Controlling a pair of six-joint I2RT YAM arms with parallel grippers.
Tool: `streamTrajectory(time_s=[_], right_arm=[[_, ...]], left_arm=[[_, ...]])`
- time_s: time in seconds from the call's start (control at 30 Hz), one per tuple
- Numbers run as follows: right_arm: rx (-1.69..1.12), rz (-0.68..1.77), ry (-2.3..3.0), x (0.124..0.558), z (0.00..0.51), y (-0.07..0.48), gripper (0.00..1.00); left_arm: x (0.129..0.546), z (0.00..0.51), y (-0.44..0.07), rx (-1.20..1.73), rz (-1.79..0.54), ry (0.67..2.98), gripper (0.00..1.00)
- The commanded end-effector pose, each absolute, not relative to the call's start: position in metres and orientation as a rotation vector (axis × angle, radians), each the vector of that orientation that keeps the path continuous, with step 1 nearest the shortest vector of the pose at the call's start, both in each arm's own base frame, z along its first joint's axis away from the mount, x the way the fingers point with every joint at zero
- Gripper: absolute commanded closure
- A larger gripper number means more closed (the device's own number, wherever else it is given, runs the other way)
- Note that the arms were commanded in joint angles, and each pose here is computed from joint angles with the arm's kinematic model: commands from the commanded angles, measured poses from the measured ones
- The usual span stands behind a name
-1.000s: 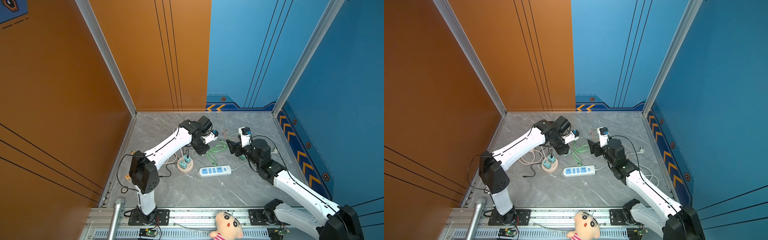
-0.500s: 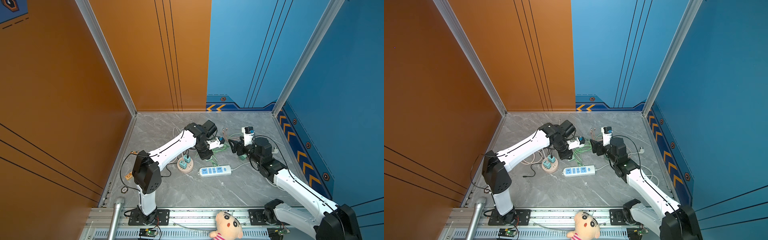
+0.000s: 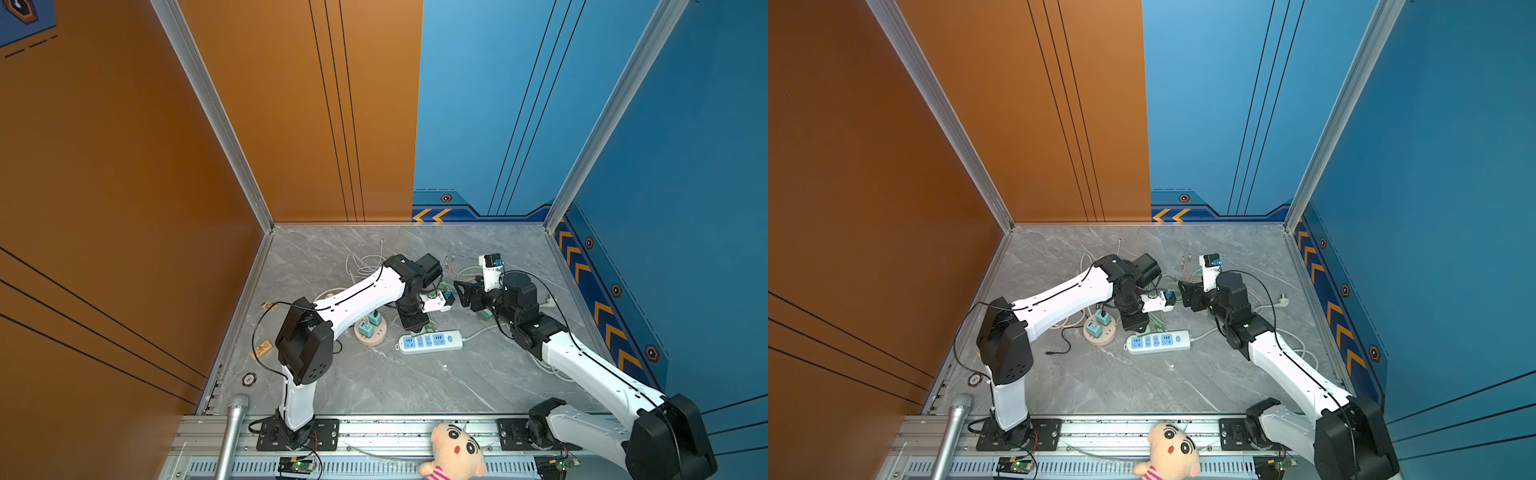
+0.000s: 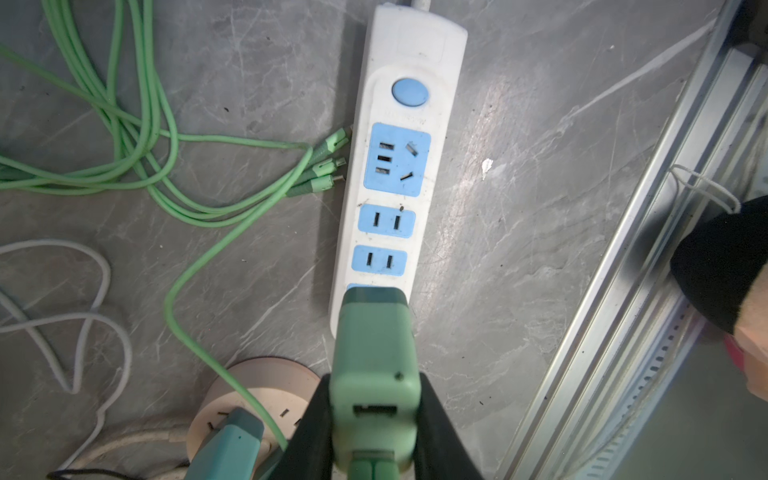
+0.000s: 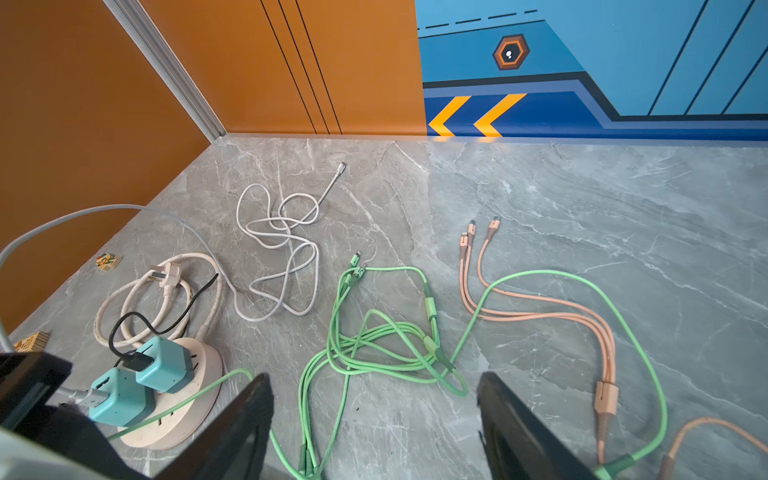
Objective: Insert the plug
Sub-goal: 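Move the left gripper with the charger over the white power strip while the right withdraws, then lower the green charger onto the blue socket nearest the robot with the left gripper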
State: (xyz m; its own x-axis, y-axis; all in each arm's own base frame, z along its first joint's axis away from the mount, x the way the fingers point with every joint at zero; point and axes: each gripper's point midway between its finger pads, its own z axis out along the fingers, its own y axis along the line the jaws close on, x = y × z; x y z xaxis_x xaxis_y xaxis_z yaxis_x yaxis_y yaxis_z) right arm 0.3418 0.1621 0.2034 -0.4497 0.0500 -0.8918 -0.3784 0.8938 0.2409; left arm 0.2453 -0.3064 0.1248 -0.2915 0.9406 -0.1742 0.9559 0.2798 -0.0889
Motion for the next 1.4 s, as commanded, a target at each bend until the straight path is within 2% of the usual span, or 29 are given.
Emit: streamTrajectory(time_s=[0.0, 0.3, 0.57, 1.37], right_arm=[[-0.236, 0.521, 1.982, 0.344, 0.213, 0.164, 0.22], [-0.231, 0.517, 1.99, 0.345, 0.21, 0.164, 0.22], [-0.235, 0.519, 1.987, 0.346, 0.212, 0.165, 0.22], [-0.225, 0.532, 1.994, 0.346, 0.211, 0.166, 0.23]], left_arm=[[0.236, 0.112, -0.301, 1.882, -0.222, 2.466, 1.0], [0.244, 0.101, -0.293, 1.876, -0.142, 2.502, 1.0], [0.232, 0.094, -0.286, 1.9, -0.199, 2.532, 1.0], [0.25, 0.09, -0.276, 1.861, -0.086, 2.553, 1.0]])
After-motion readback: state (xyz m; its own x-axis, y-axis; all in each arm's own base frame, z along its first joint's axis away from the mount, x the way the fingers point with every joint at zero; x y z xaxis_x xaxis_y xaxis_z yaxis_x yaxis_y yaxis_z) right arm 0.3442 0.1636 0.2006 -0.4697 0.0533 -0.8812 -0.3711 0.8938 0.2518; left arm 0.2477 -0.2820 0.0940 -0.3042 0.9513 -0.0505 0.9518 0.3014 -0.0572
